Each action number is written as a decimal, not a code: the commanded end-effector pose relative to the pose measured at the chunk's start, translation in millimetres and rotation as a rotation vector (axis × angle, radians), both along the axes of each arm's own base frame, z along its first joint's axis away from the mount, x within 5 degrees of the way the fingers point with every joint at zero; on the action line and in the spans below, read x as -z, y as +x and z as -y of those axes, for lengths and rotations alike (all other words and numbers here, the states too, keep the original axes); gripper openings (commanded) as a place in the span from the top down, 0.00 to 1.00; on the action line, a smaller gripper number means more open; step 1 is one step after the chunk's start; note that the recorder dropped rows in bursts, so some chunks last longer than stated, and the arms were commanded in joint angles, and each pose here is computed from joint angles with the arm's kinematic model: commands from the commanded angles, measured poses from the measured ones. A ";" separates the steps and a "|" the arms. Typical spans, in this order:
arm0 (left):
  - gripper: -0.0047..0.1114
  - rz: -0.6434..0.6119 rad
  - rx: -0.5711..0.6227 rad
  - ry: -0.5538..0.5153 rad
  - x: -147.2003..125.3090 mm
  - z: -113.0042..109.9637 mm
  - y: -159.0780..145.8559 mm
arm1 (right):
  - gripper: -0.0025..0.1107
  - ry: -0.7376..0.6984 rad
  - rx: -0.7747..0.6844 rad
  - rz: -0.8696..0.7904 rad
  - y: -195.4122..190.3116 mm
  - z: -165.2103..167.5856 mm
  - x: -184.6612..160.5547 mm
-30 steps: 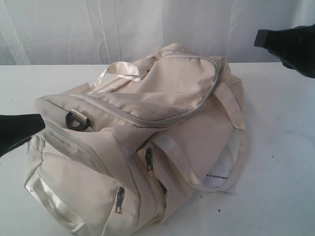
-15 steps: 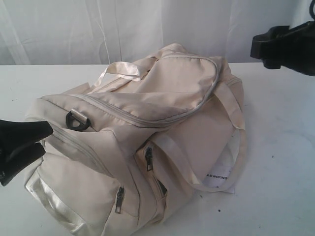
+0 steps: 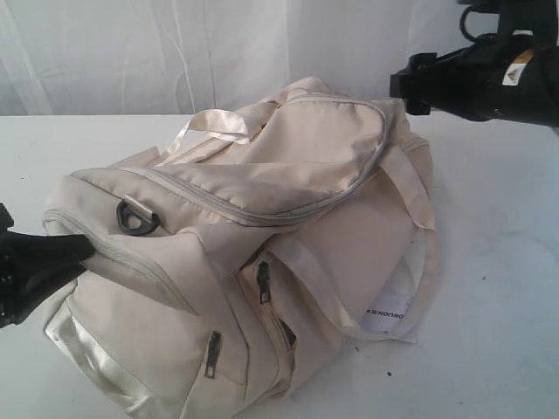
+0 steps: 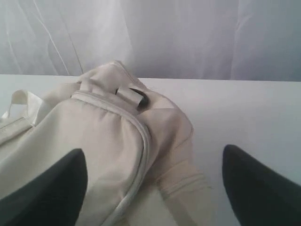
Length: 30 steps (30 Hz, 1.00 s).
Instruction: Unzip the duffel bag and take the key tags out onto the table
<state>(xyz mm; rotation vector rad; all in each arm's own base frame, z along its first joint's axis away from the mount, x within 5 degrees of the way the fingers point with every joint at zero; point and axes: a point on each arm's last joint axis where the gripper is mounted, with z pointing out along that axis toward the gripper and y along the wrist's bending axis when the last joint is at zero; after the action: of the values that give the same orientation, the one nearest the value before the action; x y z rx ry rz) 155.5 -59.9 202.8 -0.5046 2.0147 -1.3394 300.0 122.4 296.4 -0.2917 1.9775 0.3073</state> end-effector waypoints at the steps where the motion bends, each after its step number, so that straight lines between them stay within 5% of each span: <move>1: 0.91 0.027 0.013 0.044 1.7 0.4 0.6 | 0.33 -0.012 -0.001 -0.040 35.2 -15.0 19.8; 11: 0.96 0.093 0.063 0.033 -3.1 3.9 -1.1 | 0.34 -0.105 -0.030 -0.090 110.6 -45.4 66.6; 13: 0.96 0.105 0.052 0.029 -4.2 3.3 -0.3 | 0.44 -0.155 -0.029 -0.165 115.4 -46.0 77.0; 16: 0.96 0.125 -0.002 0.010 -6.9 0.1 3.3 | 0.85 -0.255 -0.057 -0.214 111.2 -41.6 76.7; 18: 0.96 0.146 -0.059 -0.019 -10.3 -3.2 6.8 | 0.98 -0.327 -0.074 -0.259 104.8 -37.1 73.1; 23: 0.96 0.200 -0.305 -0.006 -14.4 -22.0 19.1 | 0.98 -0.544 -0.053 -0.397 74.2 -6.2 34.1; 27: 0.96 0.181 -0.545 0.028 -12.4 -42.9 25.5 | 0.98 -0.523 -0.089 -0.454 32.4 6.5 -16.7; 30: 0.96 0.179 -0.582 0.064 -11.0 -46.8 25.9 | 0.98 -0.451 -0.185 -0.510 2.9 6.0 -39.5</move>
<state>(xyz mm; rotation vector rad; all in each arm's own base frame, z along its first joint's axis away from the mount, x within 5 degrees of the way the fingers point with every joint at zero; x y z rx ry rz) 179.1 -24.8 211.5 -0.7111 1.6770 -0.9724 329.7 128.9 310.8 -0.6761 2.4916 0.0054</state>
